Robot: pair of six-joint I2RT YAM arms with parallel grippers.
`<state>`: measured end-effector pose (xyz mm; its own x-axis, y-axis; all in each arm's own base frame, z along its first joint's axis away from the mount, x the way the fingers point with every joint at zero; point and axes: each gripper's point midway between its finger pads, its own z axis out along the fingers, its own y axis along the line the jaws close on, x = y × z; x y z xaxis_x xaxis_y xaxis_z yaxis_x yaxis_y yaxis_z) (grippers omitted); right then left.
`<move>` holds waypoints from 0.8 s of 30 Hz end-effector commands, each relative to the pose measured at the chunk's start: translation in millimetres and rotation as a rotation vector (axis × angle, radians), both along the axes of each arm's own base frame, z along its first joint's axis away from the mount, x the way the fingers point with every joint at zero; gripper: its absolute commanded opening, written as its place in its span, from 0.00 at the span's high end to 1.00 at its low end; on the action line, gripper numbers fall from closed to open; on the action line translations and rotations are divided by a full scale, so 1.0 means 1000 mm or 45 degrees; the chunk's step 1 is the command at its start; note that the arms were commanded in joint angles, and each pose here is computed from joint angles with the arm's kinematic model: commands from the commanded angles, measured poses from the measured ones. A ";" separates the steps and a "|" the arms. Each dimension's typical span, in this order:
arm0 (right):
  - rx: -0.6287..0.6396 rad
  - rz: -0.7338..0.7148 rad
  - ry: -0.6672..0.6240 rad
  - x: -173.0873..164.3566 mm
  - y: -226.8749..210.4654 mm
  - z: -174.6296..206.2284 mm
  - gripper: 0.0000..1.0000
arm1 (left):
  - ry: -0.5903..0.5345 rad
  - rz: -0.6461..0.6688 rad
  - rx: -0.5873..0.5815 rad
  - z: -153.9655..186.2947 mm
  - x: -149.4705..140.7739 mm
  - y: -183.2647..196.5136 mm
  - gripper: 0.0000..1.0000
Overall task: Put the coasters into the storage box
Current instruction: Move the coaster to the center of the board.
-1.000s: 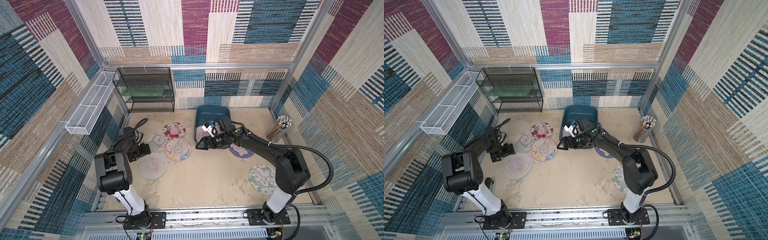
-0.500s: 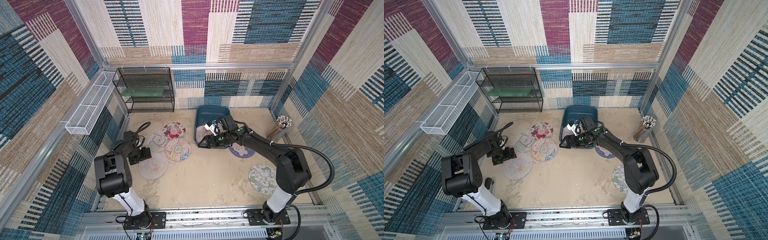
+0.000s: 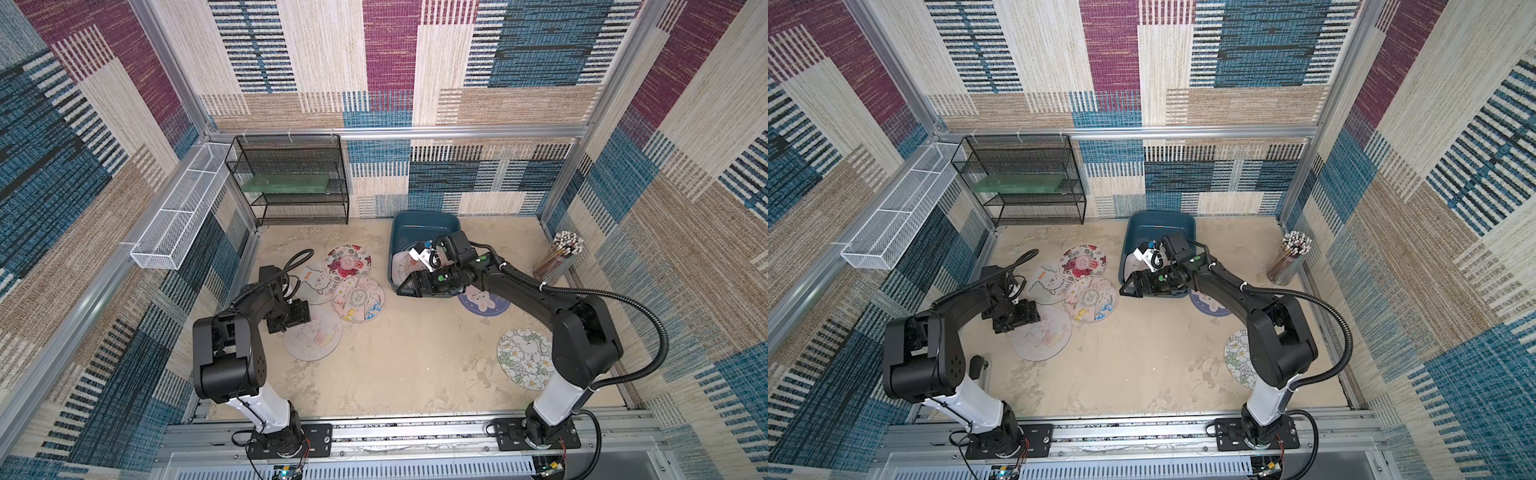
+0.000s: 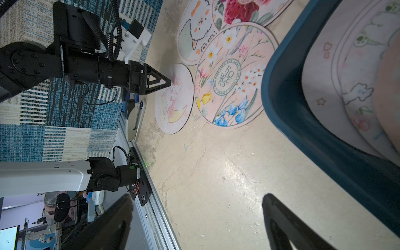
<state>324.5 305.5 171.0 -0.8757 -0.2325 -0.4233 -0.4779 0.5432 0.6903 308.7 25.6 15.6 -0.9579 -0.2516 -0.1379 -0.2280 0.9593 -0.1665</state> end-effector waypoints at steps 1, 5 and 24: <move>0.030 0.019 -0.034 0.003 0.002 0.005 0.04 | 0.206 0.046 -0.281 -0.011 -0.037 -0.047 0.20; 0.032 0.014 -0.038 0.004 0.000 0.006 0.04 | 0.218 0.061 -0.323 -0.010 -0.042 -0.065 0.22; -0.005 0.056 0.038 -0.013 0.007 -0.023 0.04 | 0.403 0.163 -0.252 -0.006 -0.116 -0.120 0.23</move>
<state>313.5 308.1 150.2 -0.8855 -0.2622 -0.3835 -0.4640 0.5409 0.7016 250.3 -97.6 22.9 -0.9560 -0.2930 0.0103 -0.2757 0.8864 -0.3719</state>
